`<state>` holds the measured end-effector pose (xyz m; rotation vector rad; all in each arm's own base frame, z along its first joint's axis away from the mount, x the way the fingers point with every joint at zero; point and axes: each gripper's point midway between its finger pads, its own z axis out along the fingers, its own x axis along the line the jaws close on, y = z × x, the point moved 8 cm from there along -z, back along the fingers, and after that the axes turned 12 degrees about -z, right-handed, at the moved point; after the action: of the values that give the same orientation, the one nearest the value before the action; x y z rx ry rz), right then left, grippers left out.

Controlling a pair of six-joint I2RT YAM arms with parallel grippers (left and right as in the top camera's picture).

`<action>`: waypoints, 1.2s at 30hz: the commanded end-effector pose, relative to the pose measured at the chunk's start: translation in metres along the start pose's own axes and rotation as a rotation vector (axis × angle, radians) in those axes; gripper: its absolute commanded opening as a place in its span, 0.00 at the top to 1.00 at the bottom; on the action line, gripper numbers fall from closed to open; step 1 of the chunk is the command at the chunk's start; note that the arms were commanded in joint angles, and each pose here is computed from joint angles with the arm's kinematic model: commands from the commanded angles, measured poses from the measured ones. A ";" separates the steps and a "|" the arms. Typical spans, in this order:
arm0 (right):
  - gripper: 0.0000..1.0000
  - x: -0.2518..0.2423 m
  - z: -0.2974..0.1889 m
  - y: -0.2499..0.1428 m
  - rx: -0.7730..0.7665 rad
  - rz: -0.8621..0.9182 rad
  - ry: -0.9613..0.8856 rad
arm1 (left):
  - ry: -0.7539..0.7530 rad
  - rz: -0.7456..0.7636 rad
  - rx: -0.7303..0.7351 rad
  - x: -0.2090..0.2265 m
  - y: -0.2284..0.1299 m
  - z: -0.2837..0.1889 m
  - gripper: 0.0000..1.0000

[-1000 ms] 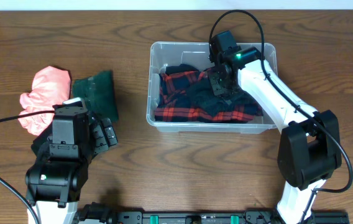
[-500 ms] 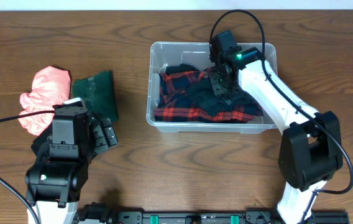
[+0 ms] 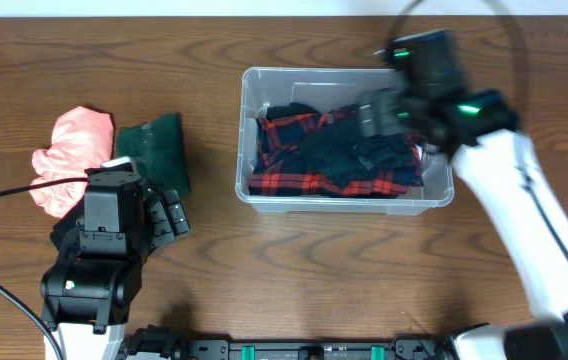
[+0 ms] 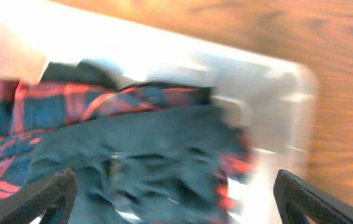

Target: Pack container

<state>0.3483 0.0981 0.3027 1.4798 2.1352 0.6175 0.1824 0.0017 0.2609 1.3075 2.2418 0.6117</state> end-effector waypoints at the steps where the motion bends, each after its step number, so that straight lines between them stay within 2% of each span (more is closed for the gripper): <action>1: 0.01 -0.043 -0.018 -0.012 0.008 0.099 -0.070 | 0.006 -0.011 -0.018 0.001 0.004 -0.004 0.02; 9: 0.01 -0.111 -0.016 -0.063 0.204 0.296 -0.095 | -0.008 -0.006 -0.045 -0.004 0.012 -0.002 0.02; 15: 0.01 -0.118 -0.010 -0.070 0.213 0.334 -0.077 | 0.072 -0.020 0.037 -0.016 0.047 0.018 0.02; 19: 0.01 -0.118 -0.010 -0.070 0.214 0.334 -0.077 | 0.141 -0.001 0.118 -0.028 0.085 0.053 0.02; 25: 0.01 -0.118 -0.010 -0.071 0.218 0.334 -0.076 | 0.129 -0.123 0.277 -0.015 0.115 0.114 0.02; 28: 0.01 -0.118 -0.010 -0.071 0.219 0.334 -0.075 | 0.129 -0.157 0.330 0.010 0.119 0.141 0.02; 36: 0.01 -0.118 -0.010 -0.071 0.219 0.334 -0.075 | -0.063 -0.116 0.533 0.035 0.100 0.210 0.02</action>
<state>0.3264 -0.0369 0.2828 1.9809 1.9455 0.4373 0.3504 0.1136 0.1607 1.2704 2.6445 0.0658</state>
